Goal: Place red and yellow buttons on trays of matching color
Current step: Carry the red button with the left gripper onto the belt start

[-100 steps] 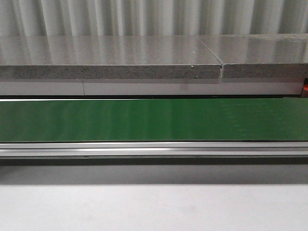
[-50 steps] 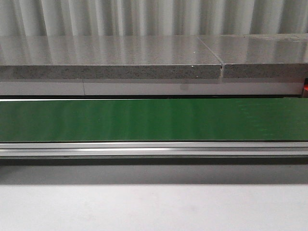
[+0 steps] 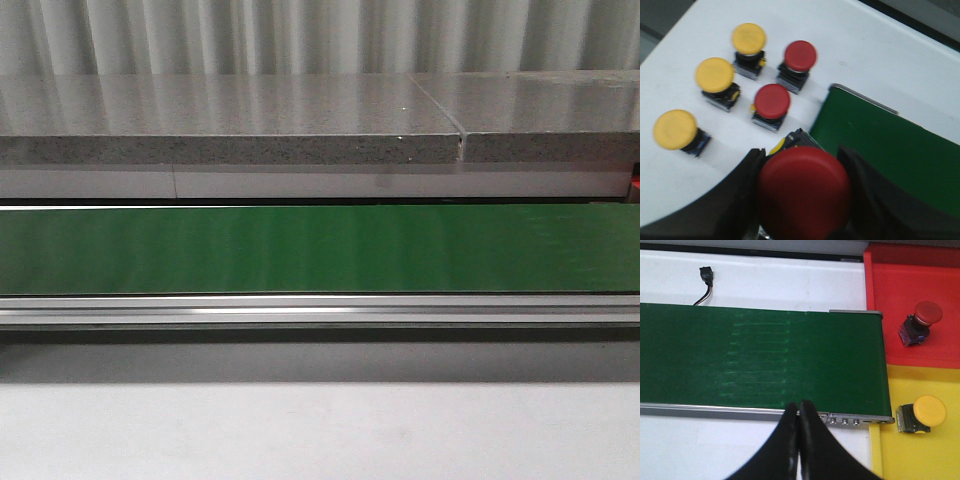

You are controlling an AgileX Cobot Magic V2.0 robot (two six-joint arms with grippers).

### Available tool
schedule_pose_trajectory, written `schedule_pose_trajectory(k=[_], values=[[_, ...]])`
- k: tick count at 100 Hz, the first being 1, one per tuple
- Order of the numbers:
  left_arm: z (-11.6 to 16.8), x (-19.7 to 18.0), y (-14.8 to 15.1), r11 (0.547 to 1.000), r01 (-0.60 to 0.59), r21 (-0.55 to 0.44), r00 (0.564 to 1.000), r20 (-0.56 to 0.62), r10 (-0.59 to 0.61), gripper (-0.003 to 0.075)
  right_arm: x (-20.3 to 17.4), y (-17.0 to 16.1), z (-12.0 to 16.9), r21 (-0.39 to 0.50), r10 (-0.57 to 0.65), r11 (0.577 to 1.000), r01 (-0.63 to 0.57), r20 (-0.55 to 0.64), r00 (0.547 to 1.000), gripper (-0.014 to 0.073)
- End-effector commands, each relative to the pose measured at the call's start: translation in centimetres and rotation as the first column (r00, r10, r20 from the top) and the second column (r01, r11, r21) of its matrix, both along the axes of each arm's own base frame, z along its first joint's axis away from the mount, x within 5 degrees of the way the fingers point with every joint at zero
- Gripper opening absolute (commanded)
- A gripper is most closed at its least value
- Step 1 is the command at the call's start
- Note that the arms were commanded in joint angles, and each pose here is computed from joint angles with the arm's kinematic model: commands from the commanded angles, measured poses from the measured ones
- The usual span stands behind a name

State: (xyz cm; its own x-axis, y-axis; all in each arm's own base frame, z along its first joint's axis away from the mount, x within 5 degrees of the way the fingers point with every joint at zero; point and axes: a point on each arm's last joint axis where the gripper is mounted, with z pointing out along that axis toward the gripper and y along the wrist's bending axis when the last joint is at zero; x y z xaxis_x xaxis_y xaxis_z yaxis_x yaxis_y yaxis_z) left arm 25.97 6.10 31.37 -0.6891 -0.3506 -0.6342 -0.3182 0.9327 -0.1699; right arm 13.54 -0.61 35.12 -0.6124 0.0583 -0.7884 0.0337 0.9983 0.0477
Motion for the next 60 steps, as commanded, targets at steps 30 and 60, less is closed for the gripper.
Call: schedule_pose_trajectory(k=[30, 60], values=[[0.4, 4.4, -5.4, 0.95, 0.311, 0.045, 0.949, -0.067, -0.307, -0.002, 0.2, 0.0, 1.4, -0.012, -0.001, 1.0, 0.002, 0.096, 0.995, -0.0067], [-2.6, 6.2, -5.3, 0.944, 0.328, 0.041, 0.932, -0.175, -0.316, -0.002, 0.2, 0.0, 1.4, -0.012, -0.001, 1.0, 0.002, 0.096, 0.995, -0.0067]])
